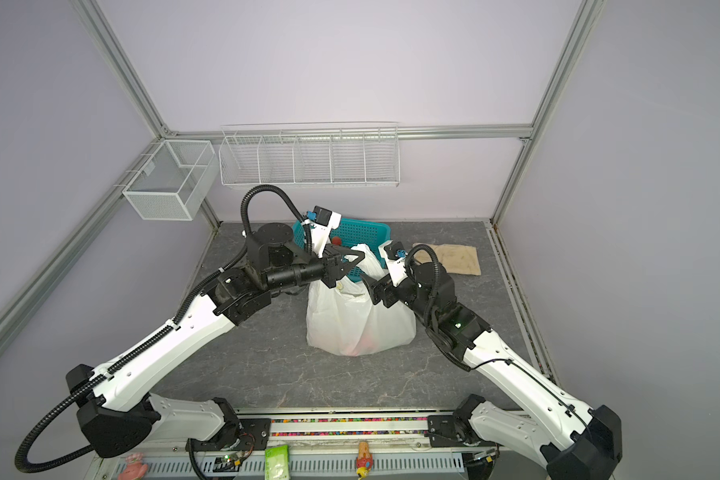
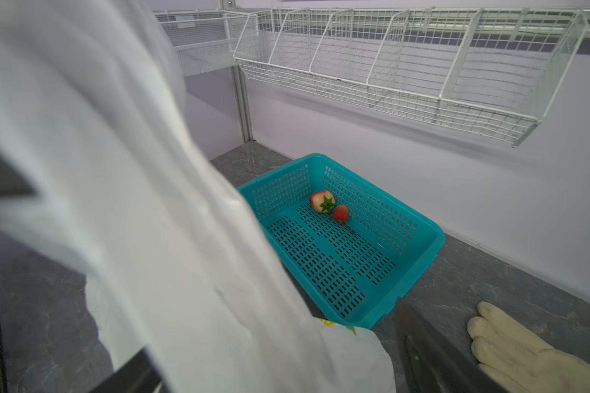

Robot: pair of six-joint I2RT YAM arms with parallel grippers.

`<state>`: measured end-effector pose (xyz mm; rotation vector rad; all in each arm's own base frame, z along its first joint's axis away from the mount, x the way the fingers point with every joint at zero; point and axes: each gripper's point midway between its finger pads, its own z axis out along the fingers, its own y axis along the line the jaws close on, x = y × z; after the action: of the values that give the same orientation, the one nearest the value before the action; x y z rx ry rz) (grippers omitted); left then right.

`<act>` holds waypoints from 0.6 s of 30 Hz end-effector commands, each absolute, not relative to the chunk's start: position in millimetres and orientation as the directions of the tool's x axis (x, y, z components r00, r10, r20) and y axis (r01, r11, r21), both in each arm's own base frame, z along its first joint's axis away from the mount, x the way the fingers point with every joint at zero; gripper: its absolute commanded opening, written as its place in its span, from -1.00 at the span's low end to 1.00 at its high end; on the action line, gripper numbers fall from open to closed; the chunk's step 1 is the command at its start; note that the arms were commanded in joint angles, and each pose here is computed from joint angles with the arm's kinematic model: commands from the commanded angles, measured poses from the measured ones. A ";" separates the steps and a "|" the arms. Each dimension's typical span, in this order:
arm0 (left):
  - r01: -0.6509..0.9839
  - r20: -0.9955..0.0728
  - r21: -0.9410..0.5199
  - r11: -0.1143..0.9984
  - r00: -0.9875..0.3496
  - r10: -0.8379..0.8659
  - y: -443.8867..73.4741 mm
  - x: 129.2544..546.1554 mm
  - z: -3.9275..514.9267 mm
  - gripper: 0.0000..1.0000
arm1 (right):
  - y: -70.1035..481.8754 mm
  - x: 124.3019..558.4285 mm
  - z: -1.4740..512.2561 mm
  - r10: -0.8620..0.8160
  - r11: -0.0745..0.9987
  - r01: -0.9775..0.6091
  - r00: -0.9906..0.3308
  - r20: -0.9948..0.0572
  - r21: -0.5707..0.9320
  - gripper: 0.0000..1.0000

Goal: Place the fake fruits into the plastic bag and tie a complex knot

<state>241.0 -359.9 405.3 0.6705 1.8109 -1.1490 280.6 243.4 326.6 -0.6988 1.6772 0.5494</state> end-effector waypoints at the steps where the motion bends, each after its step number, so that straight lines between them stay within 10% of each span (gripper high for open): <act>1: 0.806 -0.894 -0.419 0.417 -0.447 -0.034 -354.8 239.3 423.0 -1.00 | 253.3 247.4 329.2 -0.260 0.518 -0.853 -0.084 -0.962 -0.065 0.78; 13: 0.813 -0.895 -0.419 0.405 -0.445 -0.032 -355.1 237.2 424.1 -1.00 | 253.2 255.3 349.5 -0.252 0.214 -0.977 -0.044 -0.967 -0.011 0.98; 18: 0.814 -0.896 -0.418 0.402 -0.444 -0.034 -353.9 235.7 425.9 -1.00 | 252.8 263.1 341.5 -0.237 0.166 -0.985 -0.080 -0.968 0.041 0.59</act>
<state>240.9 -359.6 405.4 0.6771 1.8090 -1.1536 278.3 250.4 335.6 -1.1563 1.5849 0.9108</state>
